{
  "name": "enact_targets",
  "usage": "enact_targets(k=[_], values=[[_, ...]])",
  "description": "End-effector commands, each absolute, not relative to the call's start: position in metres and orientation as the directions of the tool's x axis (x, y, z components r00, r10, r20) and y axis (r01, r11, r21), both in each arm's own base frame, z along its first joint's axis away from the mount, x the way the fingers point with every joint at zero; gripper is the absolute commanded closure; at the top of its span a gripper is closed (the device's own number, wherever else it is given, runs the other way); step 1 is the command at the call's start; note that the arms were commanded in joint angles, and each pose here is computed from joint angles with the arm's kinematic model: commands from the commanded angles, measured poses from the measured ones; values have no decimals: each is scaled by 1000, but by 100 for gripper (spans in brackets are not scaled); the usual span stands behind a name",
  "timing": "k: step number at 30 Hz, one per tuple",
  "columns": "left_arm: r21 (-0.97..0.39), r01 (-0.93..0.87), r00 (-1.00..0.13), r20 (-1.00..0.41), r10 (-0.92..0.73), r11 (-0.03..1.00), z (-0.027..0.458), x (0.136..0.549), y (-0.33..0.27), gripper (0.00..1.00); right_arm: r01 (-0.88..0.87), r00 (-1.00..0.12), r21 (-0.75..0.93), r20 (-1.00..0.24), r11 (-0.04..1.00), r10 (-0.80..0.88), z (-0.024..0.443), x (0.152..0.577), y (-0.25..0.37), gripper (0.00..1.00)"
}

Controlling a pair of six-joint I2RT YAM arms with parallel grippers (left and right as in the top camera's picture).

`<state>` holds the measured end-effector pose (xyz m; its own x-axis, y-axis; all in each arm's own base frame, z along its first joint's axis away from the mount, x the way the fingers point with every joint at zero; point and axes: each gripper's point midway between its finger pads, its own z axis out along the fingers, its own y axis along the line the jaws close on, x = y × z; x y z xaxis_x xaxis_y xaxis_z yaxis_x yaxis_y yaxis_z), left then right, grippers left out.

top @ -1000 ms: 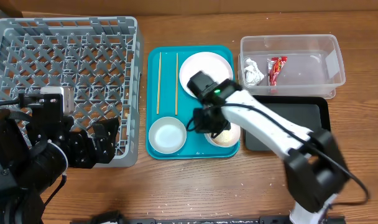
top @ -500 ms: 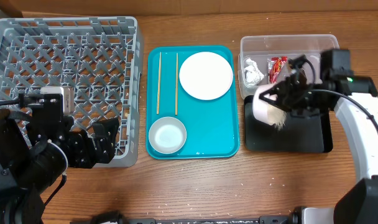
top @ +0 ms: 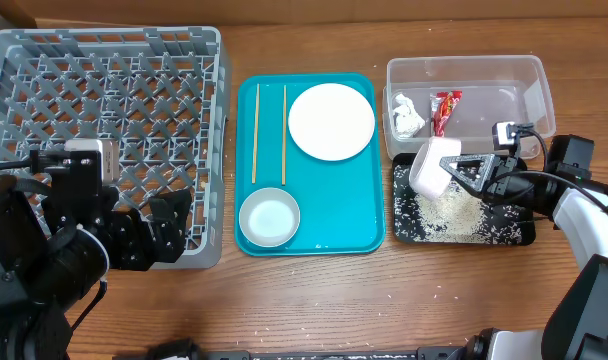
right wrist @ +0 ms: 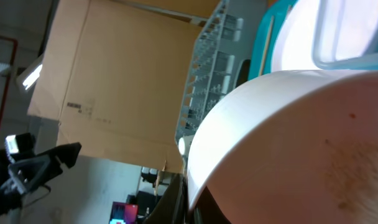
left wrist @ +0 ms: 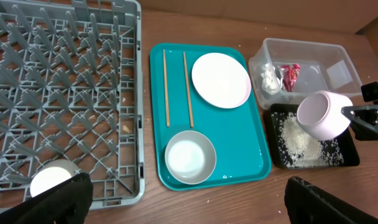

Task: Sort waste into correct bins and load items into the dishwasher
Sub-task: 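Tip the plate over the black tray to dump the rice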

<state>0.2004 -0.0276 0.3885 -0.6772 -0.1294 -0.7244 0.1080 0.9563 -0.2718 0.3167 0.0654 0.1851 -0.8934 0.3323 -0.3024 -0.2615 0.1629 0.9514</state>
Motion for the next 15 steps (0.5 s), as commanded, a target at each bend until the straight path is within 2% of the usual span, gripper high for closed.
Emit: enact_targets(k=[1, 2, 3, 4, 5, 7, 8, 9, 10, 12, 13, 14, 15], values=[[-254, 130, -671, -735, -103, 959, 390, 200, -29, 0, -322, -878, 937, -349, 134, 328, 196, 314, 66, 96], [-254, 130, -671, -735, -103, 959, 390, 200, -29, 0, -283, -881, 934, -343, 217, 326, 181, 318, 63, 96], [-254, 130, -671, -735, -103, 959, 390, 200, -29, 0, -227, -892, 942, -304, 248, 336, 173, 320, 61, 96], [-254, 130, -671, -734, -103, 958, 390, 200, -29, 0, -218, -900, 957, -272, 189, 340, 180, 316, 64, 96], [-254, 130, -671, -734, -103, 958, 390, 200, -29, 0, -268, -891, 950, -307, 159, 333, 187, 313, 66, 96], [-254, 130, -671, -735, -103, 959, 390, 200, -29, 0, -217, -893, 936, -305, 277, 331, 166, 319, 60, 96], [-254, 130, -671, -735, -103, 959, 390, 200, -29, 0, -95, -910, 955, -197, 280, 365, 158, 322, 58, 96], [-254, 130, -671, -735, -103, 959, 390, 200, -29, 0, -154, -912, 971, -211, 182, 351, 176, 316, 63, 96], [-254, 130, -671, -735, -103, 959, 390, 200, -29, 0, -246, -902, 961, -275, 128, 332, 189, 311, 68, 96], [-254, 130, -671, -735, -103, 959, 390, 200, -29, 0, -226, -900, 945, -296, 236, 320, 171, 314, 66, 96], [-254, 130, -671, -734, -103, 958, 390, 200, -29, 0, -105, -915, 947, -212, 304, 344, 153, 318, 61, 96], [-254, 130, -671, -735, -103, 959, 390, 200, -29, 0, -42, -920, 959, -146, 280, 363, 153, 317, 61, 96], [-254, 130, -671, -734, -103, 958, 390, 200, -29, 0, -149, -922, 978, -190, 144, 337, 181, 310, 70, 96]])
